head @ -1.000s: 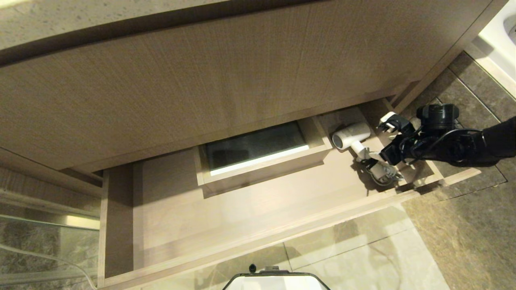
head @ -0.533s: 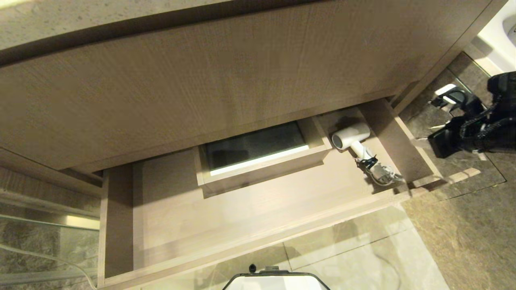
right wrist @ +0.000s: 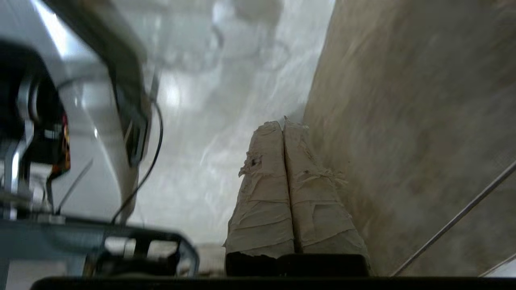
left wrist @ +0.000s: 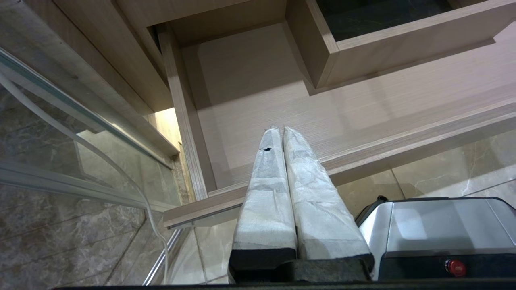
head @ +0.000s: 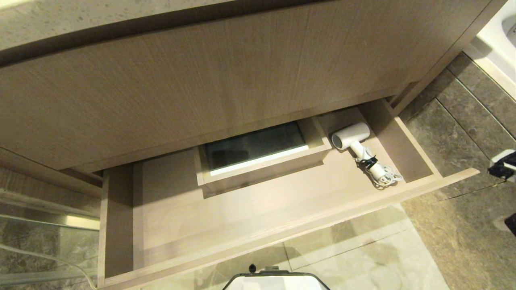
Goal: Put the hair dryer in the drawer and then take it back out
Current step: Close the drawer
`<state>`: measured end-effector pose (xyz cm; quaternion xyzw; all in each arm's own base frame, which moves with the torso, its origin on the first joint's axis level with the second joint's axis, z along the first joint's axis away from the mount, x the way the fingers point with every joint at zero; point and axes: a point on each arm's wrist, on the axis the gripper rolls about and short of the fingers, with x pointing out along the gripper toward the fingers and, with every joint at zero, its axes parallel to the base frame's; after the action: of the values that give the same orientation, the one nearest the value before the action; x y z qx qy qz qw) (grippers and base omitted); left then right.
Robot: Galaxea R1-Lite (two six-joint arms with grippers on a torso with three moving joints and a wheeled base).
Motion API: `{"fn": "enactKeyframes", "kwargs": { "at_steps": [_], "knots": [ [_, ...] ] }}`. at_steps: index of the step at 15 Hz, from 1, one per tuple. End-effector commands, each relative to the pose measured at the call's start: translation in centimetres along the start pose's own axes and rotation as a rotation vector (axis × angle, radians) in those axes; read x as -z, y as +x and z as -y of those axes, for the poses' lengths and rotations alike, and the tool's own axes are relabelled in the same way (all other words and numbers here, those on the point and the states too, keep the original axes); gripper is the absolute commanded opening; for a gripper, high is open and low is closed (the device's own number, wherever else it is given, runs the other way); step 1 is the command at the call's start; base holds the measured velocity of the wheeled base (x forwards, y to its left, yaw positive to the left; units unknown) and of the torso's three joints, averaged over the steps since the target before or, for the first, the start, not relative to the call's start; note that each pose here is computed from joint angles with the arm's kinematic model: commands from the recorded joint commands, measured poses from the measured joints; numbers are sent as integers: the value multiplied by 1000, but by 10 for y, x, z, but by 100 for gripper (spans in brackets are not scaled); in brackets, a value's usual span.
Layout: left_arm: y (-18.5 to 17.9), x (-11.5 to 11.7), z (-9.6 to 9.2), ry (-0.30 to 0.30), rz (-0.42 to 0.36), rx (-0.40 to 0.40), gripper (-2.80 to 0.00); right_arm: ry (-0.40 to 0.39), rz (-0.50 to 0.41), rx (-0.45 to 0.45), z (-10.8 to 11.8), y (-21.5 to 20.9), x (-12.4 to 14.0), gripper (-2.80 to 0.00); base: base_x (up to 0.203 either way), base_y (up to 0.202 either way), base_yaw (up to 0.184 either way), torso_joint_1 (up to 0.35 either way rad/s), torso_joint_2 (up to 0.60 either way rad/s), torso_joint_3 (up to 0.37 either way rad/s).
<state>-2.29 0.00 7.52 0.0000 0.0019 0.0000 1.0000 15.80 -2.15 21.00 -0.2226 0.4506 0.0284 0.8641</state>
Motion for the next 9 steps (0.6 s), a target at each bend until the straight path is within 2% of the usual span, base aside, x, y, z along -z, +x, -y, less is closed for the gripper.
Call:
{"fn": "enactKeyframes", "kwargs": {
  "at_steps": [1, 3, 9],
  "knots": [
    [0, 0, 0, 0, 1, 0, -280, -12, -44, -18, -9, 5, 13, -280, 0, 0, 0, 0, 0, 0],
    [0, 0, 0, 0, 0, 0, -280, -19, -107, -24, -11, 24, 15, -280, 0, 0, 0, 0, 0, 0],
    [0, 0, 0, 0, 2, 0, -280, -27, -153, -46, -8, 75, 1, -280, 0, 0, 0, 0, 0, 0]
  ]
}}
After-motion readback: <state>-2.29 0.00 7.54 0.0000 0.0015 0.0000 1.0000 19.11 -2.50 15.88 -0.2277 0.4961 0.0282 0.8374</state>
